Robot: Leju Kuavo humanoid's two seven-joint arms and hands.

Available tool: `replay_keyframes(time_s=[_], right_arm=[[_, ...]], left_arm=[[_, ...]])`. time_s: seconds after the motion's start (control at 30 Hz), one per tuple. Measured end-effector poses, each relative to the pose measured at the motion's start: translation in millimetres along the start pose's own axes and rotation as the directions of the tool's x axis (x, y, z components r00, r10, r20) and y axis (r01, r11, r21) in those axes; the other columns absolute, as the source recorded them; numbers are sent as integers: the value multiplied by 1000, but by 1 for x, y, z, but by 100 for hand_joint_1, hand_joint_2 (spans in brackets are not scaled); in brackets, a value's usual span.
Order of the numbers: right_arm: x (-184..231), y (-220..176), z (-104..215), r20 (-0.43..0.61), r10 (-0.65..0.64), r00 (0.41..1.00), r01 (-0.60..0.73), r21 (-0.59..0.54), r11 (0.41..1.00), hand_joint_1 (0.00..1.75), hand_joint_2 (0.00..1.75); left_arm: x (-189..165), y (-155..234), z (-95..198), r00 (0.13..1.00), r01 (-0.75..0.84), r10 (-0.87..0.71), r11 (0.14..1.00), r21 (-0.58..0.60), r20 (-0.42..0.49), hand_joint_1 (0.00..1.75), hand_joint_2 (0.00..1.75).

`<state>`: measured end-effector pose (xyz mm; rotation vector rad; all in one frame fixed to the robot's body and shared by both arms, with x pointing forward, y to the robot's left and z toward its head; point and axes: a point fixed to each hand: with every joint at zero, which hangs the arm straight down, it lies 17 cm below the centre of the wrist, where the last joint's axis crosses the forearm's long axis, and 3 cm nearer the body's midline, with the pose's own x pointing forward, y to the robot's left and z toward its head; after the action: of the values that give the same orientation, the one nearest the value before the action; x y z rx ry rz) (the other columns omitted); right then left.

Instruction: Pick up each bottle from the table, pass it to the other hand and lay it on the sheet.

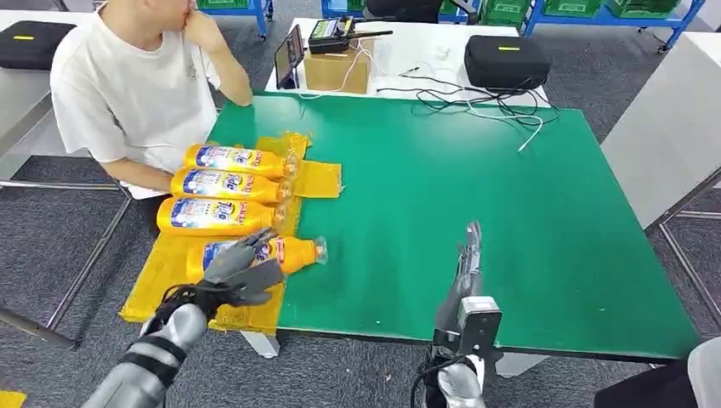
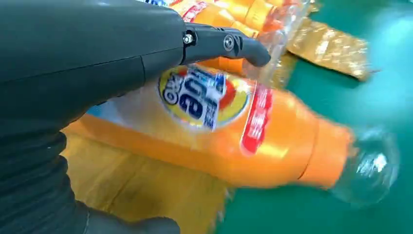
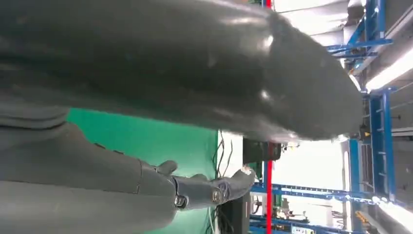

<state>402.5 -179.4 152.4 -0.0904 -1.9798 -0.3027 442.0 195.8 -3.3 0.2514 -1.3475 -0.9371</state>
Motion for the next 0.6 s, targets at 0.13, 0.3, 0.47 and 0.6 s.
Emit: replay_keyframes(time_s=[0.13, 0.3, 0.47, 0.6], right_arm=[[-1, -4, 2, 5, 22, 1000, -22, -10, 1000, 0, 0], [12, -20, 3, 39, 114, 993, -110, -91, 990, 0, 0], [34, -22, 1, 87, 139, 986, -127, -132, 983, 0, 0], [46, -17, 4, 114, 167, 979, -149, -149, 978, 0, 0]], left_arm=[[31, -3, 16, 996, -38, 36, 999, 16, 83, 0, 175], [83, 22, 34, 961, -110, 50, 972, 206, 273, 0, 175], [141, 60, 55, 901, -201, 21, 905, 375, 433, 0, 175], [173, 93, 84, 828, -364, 45, 801, 476, 559, 0, 175]])
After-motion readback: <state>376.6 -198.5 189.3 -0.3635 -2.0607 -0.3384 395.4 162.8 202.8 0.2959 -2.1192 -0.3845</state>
